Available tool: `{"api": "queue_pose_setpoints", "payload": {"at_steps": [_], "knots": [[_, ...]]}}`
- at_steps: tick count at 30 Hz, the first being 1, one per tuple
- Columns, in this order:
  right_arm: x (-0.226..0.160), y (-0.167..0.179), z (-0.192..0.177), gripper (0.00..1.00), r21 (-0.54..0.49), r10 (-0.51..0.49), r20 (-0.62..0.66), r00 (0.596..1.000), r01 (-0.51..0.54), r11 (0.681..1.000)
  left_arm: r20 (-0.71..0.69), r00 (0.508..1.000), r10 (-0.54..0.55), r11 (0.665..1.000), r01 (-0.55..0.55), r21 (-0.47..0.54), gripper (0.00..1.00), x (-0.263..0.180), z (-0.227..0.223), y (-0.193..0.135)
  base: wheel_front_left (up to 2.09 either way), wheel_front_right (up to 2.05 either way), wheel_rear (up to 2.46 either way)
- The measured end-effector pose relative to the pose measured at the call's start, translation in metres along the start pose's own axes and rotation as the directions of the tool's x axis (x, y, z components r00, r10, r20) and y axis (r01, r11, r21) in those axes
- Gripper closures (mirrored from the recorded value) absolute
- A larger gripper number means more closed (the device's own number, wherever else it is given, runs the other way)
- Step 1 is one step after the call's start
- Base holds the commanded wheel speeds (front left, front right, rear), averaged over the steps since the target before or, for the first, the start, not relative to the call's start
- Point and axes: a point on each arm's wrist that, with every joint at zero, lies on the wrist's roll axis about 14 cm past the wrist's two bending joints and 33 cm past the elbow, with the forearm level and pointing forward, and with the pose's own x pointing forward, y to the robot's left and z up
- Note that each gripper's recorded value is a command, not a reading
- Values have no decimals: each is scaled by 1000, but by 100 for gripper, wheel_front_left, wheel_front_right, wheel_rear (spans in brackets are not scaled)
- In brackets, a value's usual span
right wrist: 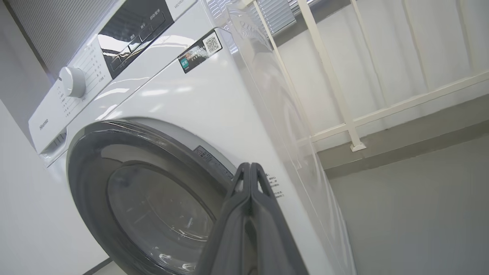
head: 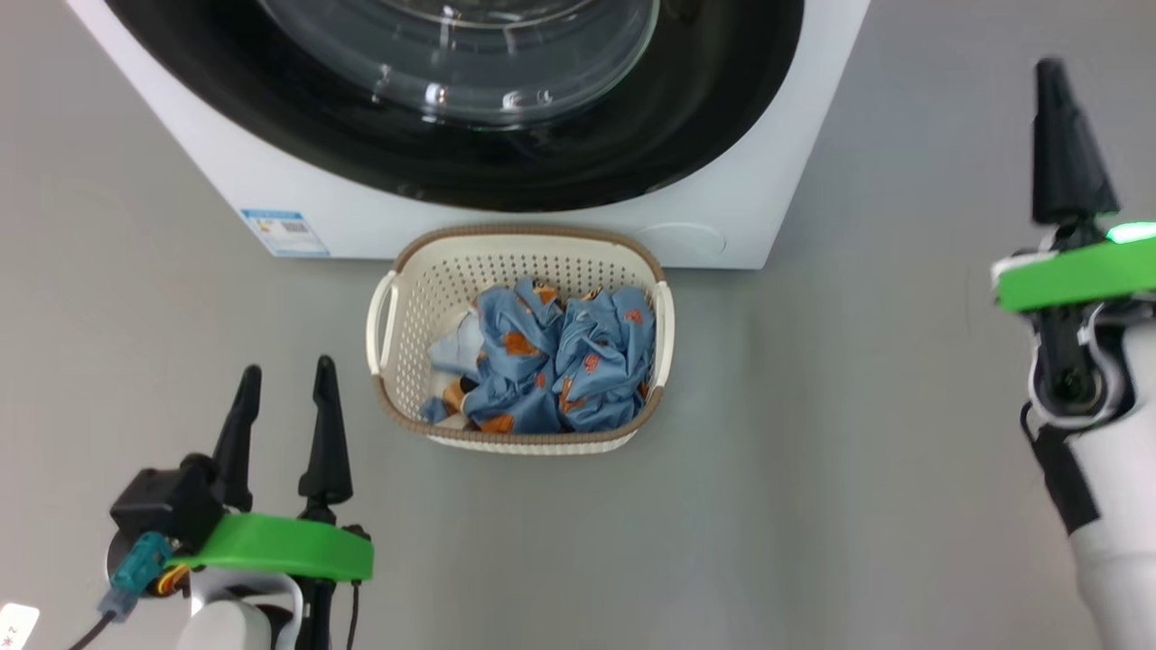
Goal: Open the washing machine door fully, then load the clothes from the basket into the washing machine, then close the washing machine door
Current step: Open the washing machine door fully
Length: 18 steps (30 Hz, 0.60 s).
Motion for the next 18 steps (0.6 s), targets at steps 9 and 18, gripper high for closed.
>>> {"api": "queue_pose_setpoints", "payload": {"at_steps": [9,18], "knots": [[36,-6,-16,100,255,-9,-91,996,32,966,5,1000,8,1000,-8,-13,0,8,-1,5,0,0,0],[69,-13,-41,100,496,14,-219,976,99,863,-2,1000,18,1000,-18,-17,0,15,-5,11,0,0,0]]}}
